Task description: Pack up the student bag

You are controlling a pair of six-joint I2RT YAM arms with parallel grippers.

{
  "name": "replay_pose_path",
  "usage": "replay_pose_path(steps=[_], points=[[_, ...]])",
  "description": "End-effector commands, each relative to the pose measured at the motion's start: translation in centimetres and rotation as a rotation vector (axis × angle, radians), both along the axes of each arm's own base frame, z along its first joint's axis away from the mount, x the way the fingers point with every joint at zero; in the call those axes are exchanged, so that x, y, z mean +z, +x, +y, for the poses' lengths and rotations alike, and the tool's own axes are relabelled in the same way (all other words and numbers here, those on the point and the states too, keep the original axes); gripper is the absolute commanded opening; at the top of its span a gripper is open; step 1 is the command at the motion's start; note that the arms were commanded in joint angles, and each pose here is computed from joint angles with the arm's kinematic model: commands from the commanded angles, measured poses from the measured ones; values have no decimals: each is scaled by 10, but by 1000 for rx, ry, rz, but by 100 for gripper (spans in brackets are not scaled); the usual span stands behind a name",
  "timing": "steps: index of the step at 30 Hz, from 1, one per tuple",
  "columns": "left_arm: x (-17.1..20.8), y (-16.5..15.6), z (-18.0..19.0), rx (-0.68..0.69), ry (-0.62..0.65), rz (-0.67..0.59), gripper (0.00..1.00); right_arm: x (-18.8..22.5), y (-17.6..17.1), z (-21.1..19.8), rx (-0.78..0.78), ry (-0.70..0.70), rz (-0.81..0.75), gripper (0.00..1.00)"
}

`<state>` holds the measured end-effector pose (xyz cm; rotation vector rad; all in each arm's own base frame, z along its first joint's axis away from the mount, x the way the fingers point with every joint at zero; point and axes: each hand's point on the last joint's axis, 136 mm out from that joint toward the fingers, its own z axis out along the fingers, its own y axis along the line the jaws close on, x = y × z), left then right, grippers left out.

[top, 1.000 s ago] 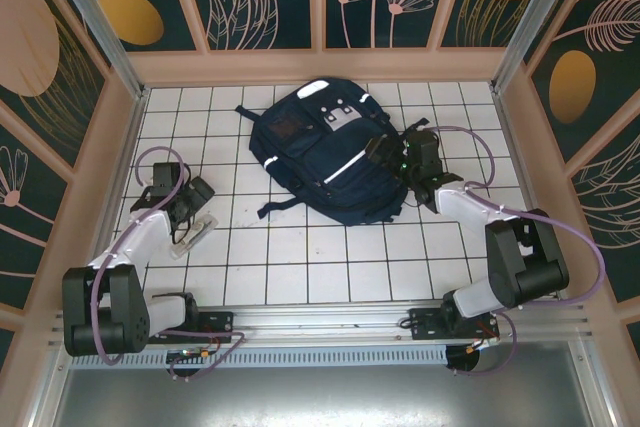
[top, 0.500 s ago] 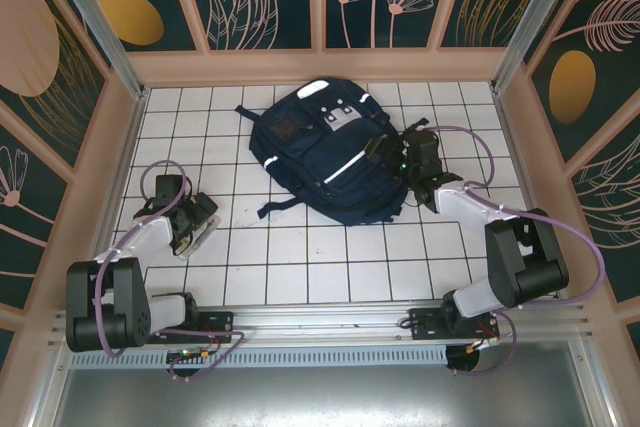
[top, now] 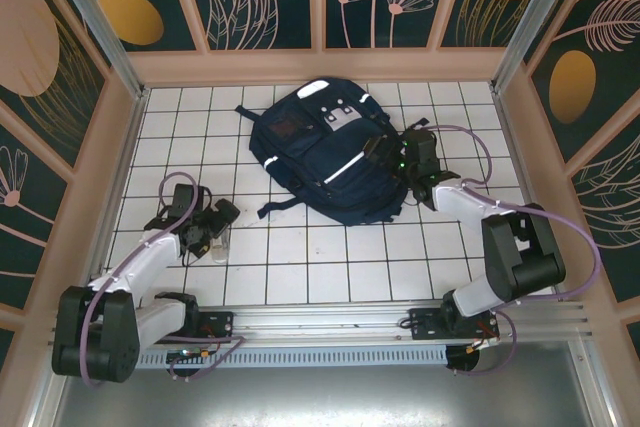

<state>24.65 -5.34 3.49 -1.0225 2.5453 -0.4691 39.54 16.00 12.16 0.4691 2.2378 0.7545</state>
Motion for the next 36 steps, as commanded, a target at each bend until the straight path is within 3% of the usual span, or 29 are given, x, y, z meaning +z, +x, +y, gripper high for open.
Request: replay_pose_path(steps=[1,6,14,18,25,31,36], points=[[4,8,5,-84,120,31,99,12,7,13,23,32,-19,99],[-11,6,9,-200,240,98,99,13,8,15,25,27,-17,99],[-30,-3,9,-269,286,156,89,11,7,13,14,15,-10,99],[-30,2,8,-272,283,126,67,10,8,13,14,18,-7,99],[-36,10,1,-282,254,122,50,11,6,15,24,10,-7,99],[-15,33,-3,-255,252,53,43,17,1,18,52,2,-23,99],[23,76,-21,-234,180,-74,42,31,-6,41,166,23,-69,96]])
